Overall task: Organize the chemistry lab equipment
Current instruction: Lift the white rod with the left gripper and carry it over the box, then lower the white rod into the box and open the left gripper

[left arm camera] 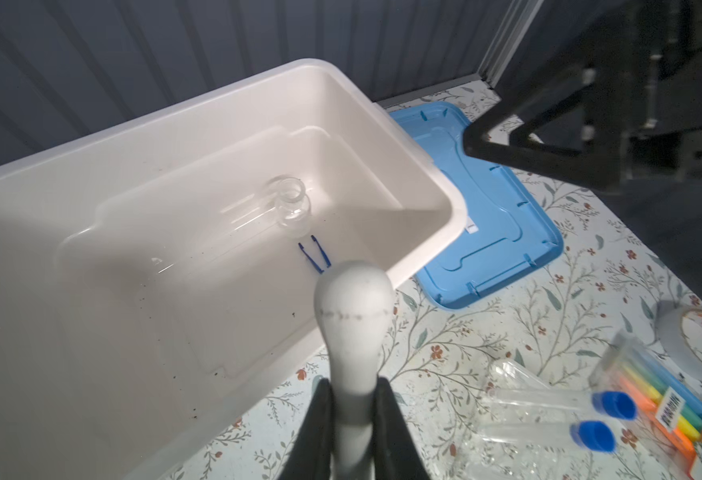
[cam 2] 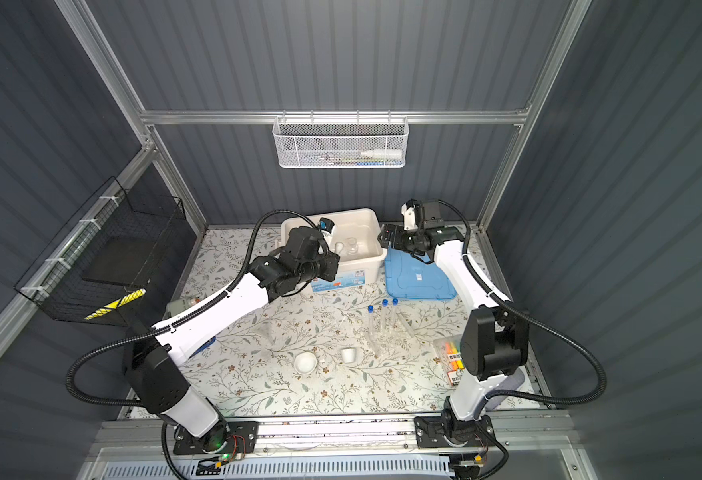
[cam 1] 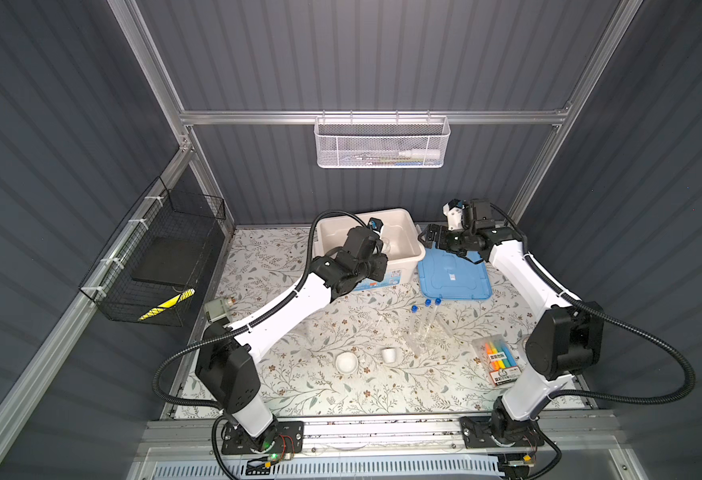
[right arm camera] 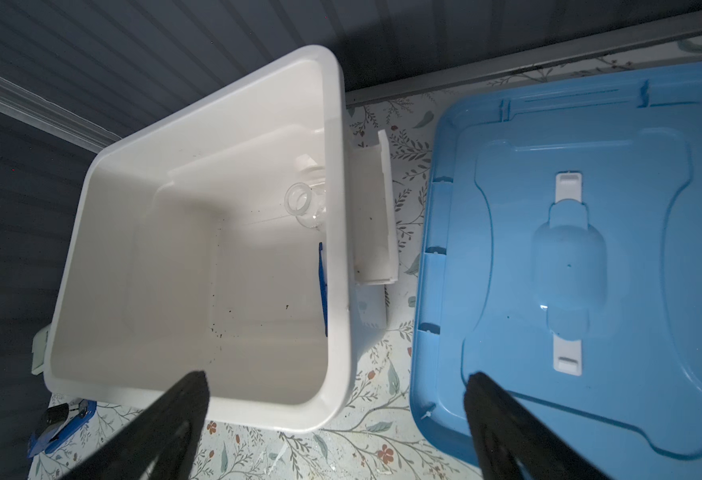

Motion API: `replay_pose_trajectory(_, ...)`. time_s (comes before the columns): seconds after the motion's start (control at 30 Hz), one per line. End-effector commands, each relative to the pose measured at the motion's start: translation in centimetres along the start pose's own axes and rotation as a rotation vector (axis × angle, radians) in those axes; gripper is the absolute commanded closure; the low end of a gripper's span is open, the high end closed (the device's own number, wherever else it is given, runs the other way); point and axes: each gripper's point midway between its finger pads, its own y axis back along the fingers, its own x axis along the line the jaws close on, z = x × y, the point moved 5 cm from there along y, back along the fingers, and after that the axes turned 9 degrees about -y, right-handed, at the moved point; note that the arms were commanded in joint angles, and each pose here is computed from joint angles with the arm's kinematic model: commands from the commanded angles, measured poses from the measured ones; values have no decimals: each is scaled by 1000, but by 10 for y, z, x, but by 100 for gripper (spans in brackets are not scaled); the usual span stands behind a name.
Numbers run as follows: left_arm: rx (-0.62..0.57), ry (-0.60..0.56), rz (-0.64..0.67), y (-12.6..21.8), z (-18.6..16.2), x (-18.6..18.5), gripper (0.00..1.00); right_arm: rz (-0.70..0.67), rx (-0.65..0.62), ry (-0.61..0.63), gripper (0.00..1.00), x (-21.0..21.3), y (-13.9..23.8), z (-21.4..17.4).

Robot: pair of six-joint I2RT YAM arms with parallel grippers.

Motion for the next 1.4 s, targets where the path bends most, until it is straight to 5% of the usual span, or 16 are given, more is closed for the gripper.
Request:
replay_pose_trajectory(0.0,-37,16,-40,-12,17,8,96,-5,36,-17,3,-7,-9,-7)
replay_pose_trajectory(0.57,23,106,-112,-105,42,71,94,-7,84,-57,5,-12,-14,-19)
replay_pose_trajectory(1.37,285,55,-163,-192,-45,87,94,59,132,-106,5,-9,-29,-25)
